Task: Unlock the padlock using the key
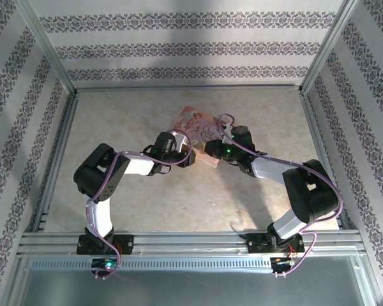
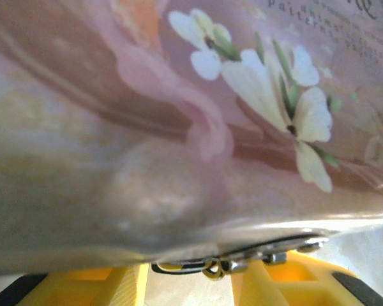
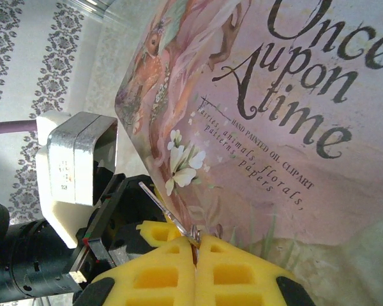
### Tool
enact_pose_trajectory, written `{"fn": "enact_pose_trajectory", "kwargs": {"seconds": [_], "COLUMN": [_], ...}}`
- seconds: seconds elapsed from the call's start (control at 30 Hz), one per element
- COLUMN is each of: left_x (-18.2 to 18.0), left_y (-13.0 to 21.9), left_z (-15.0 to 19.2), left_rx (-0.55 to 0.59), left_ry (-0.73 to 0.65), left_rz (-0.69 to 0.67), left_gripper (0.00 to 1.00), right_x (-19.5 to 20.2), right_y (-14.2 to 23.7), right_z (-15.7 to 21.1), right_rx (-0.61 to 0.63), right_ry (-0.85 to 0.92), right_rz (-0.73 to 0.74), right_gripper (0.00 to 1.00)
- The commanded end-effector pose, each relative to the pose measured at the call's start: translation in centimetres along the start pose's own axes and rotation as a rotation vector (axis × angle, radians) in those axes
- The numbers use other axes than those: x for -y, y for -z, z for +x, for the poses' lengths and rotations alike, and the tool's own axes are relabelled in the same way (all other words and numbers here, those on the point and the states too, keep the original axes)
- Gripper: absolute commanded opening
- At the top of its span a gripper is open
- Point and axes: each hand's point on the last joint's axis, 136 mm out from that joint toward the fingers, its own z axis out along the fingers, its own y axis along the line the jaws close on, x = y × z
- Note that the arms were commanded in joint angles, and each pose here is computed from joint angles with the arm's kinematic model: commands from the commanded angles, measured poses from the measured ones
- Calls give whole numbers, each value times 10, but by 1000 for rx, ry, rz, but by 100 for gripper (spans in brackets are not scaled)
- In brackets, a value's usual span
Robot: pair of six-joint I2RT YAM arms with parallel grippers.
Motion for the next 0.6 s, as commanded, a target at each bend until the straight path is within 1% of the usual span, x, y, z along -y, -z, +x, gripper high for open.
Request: {"fn": "enact_pose_trajectory", "kwargs": {"seconds": [0.0,0.37,0.57], "left_x": [16,16,22], "left_y": [-5,-7,-6], "left_z": [-15,-23,-27], "left_rx": [40,82,92], "left_ry": [1,67,74], "left_rz": [26,30,53], "left_gripper": [36,33,24], "right_x": [9,7,4], "right_y": [-8,-10,-10], "right_z": [16,16,13], "right_rx": [-52,-52,-49], "right_ry": [-32,-31,-26], "right_rz": [32,29,19], "right_gripper": [0,0,0]}}
